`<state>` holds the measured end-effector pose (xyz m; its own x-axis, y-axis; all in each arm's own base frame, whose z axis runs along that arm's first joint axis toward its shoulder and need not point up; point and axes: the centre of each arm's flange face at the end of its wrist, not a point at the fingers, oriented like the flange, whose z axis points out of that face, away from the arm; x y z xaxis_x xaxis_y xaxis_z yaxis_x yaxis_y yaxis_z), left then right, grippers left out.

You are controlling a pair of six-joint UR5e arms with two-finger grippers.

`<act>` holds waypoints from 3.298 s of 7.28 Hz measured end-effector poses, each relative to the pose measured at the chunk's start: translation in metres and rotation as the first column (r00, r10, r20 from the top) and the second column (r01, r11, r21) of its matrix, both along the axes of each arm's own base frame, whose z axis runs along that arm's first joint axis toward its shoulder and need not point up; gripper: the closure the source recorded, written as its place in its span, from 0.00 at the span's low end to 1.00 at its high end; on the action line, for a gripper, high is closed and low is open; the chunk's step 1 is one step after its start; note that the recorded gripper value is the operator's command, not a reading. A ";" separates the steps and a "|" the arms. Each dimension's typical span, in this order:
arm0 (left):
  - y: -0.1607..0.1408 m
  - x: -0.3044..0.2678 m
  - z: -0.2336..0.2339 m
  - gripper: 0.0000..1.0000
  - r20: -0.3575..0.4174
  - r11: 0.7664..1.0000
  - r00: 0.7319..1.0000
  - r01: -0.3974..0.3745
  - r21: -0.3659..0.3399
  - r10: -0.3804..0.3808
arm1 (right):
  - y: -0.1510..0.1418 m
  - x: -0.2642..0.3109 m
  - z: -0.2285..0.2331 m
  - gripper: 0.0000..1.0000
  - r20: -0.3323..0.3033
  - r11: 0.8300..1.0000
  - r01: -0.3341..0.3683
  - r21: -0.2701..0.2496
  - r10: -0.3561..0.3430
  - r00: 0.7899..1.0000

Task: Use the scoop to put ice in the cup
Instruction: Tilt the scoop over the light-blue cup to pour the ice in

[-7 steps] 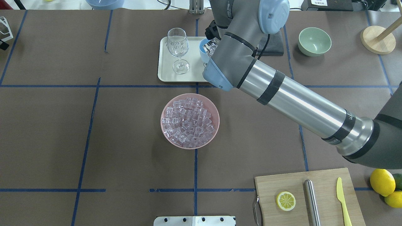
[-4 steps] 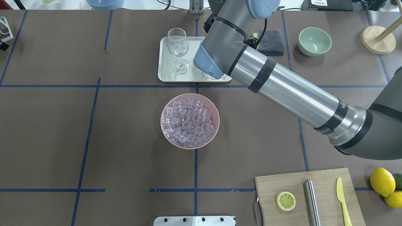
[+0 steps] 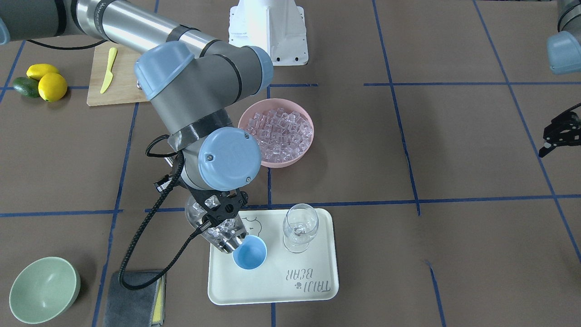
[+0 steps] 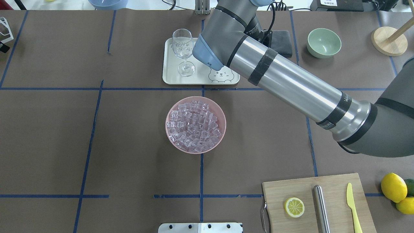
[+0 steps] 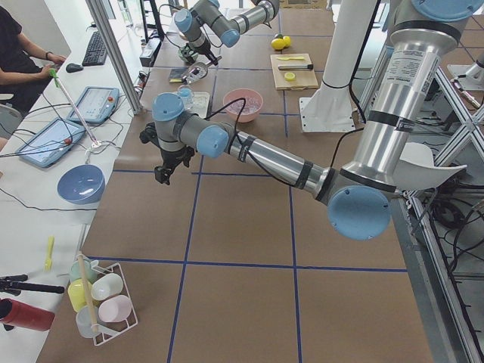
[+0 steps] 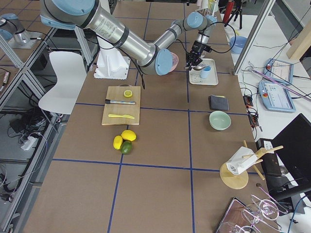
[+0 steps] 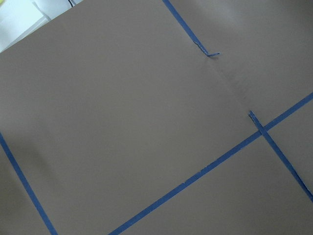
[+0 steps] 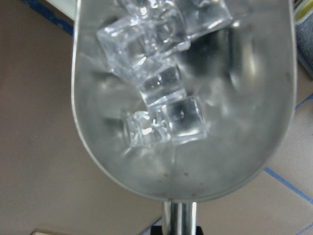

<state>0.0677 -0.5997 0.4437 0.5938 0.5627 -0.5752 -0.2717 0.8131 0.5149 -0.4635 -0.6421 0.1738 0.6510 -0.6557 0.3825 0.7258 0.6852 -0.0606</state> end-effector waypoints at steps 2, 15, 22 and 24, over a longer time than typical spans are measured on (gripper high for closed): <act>0.001 0.002 -0.001 0.00 -0.022 1.000 1.000 -0.011 -0.006 0.011 | -0.001 0.002 0.000 1.00 -0.032 0.999 0.044 0.002 -0.044 0.999; -0.001 0.003 0.004 0.00 -0.029 1.000 0.999 -0.020 -0.013 0.020 | -0.010 0.005 -0.004 1.00 -0.118 0.982 0.181 0.045 -0.175 0.977; -0.003 0.005 0.010 0.00 -0.036 0.999 0.999 -0.025 -0.025 0.024 | -0.006 0.021 -0.027 1.00 -0.271 0.917 0.390 0.080 -0.357 0.894; -0.003 0.005 0.009 0.00 -0.037 0.999 0.999 -0.026 -0.024 0.025 | -0.006 0.024 -0.027 1.00 -0.325 0.892 0.447 0.076 -0.401 0.856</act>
<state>0.0726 -0.6028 0.4526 0.5577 0.5626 -0.6103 -0.2738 0.8188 0.5046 -0.4397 -0.6477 0.1472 0.3639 -0.9262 0.0990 0.9117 0.3324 -0.2413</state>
